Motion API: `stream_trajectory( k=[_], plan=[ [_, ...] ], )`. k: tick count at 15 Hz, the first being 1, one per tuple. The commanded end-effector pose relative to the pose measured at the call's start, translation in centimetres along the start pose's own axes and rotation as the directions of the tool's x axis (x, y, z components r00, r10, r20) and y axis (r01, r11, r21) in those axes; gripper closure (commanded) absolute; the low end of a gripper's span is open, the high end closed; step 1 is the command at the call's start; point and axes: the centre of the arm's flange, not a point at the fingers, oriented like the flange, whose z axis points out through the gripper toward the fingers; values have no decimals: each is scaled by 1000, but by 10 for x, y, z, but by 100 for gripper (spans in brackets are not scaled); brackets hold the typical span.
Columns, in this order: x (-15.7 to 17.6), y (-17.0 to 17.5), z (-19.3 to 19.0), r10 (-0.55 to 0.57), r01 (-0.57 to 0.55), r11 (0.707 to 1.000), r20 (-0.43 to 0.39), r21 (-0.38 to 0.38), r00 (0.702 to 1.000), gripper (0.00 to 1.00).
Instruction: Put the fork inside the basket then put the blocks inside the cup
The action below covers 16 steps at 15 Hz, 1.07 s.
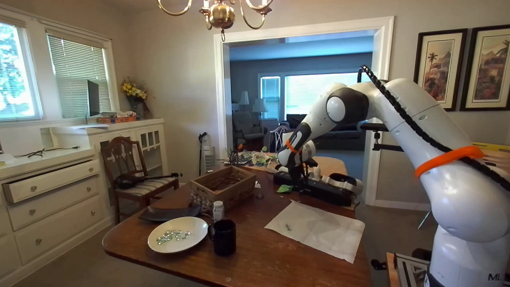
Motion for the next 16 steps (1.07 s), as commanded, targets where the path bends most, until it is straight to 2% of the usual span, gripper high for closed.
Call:
stream_trajectory(
  k=[1, 3, 5, 9, 13, 16],
  plan=[
    [4, 2, -5, -4, 4, 1000, -7, -9, 1000, 0],
    [11, 4, -11, -11, 11, 1000, -14, -18, 1000, 0],
    [21, 9, -9, -30, 32, 998, -52, 49, 998, 0],
    [34, 4, 8, 9, 6, 983, -83, 182, 997, 0],
    [9, 2, 23, 113, -84, 959, -95, 271, 989, 0],
    [-7, 7, 34, 172, -143, 948, -79, 285, 982, 0]
  ],
)
